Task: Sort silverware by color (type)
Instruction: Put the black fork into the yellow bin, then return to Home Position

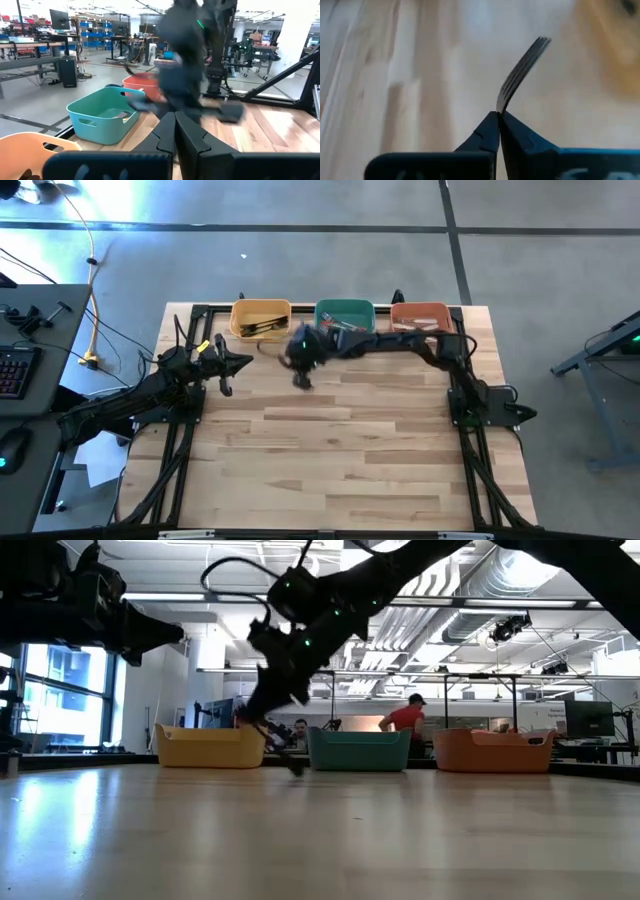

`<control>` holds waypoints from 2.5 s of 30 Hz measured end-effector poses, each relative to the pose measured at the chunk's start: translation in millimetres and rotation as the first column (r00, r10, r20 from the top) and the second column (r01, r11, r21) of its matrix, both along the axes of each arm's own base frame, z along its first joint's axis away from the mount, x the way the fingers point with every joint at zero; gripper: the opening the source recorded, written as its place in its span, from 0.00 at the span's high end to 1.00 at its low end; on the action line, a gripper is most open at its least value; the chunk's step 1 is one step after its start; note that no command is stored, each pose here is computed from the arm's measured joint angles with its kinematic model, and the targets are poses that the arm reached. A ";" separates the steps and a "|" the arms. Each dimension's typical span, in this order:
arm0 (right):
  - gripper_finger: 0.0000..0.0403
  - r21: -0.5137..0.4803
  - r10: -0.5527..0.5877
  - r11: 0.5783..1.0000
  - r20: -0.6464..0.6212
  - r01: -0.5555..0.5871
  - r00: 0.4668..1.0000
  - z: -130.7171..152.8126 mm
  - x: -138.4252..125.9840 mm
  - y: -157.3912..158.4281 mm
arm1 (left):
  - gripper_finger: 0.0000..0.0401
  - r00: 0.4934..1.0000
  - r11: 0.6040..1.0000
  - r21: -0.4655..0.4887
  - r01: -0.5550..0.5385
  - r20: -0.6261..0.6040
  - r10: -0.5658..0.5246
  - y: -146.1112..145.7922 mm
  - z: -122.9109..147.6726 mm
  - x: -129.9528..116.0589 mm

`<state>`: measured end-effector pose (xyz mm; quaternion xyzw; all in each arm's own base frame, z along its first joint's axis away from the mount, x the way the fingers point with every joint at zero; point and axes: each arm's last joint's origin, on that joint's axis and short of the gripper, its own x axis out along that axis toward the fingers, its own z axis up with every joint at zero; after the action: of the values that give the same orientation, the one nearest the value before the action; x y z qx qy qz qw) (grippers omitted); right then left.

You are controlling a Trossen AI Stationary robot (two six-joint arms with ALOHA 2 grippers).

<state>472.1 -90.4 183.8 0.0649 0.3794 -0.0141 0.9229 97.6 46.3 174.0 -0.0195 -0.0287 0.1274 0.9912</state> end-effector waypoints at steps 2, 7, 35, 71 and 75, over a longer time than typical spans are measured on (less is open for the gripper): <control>1.00 -0.043 -0.005 0.999 0.057 0.008 0.998 19.5 3.6 -19.5 | 1.00 1.000 1.000 0.011 -0.006 -0.003 0.006 0.1 0.0 0.0; 1.00 -0.146 -0.025 0.988 0.185 0.053 0.983 62.3 16.0 -69.9 | 1.00 0.999 0.999 0.020 -0.040 -0.005 0.040 1.1 0.0 -0.3; 0.97 -0.143 -0.139 0.974 0.231 0.175 0.963 36.6 35.1 -150.8 | 1.00 0.998 0.998 0.034 -0.057 -0.038 0.058 1.7 -2.8 -0.3; 1.00 -0.289 0.088 0.953 0.545 0.088 0.834 26.2 -7.7 -40.8 | 1.00 0.997 0.998 0.039 -0.055 -0.056 0.057 -2.6 -5.9 -8.0; 1.00 -0.277 0.047 0.952 0.553 0.131 0.832 19.4 -61.4 -26.2 | 1.00 0.998 0.997 0.054 -0.055 -0.029 0.057 -3.6 -3.5 -9.6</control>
<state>410.8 -116.6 203.2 -0.0678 0.0878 -0.0733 0.9911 88.0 42.7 170.5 0.0097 -0.0176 0.1545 0.9878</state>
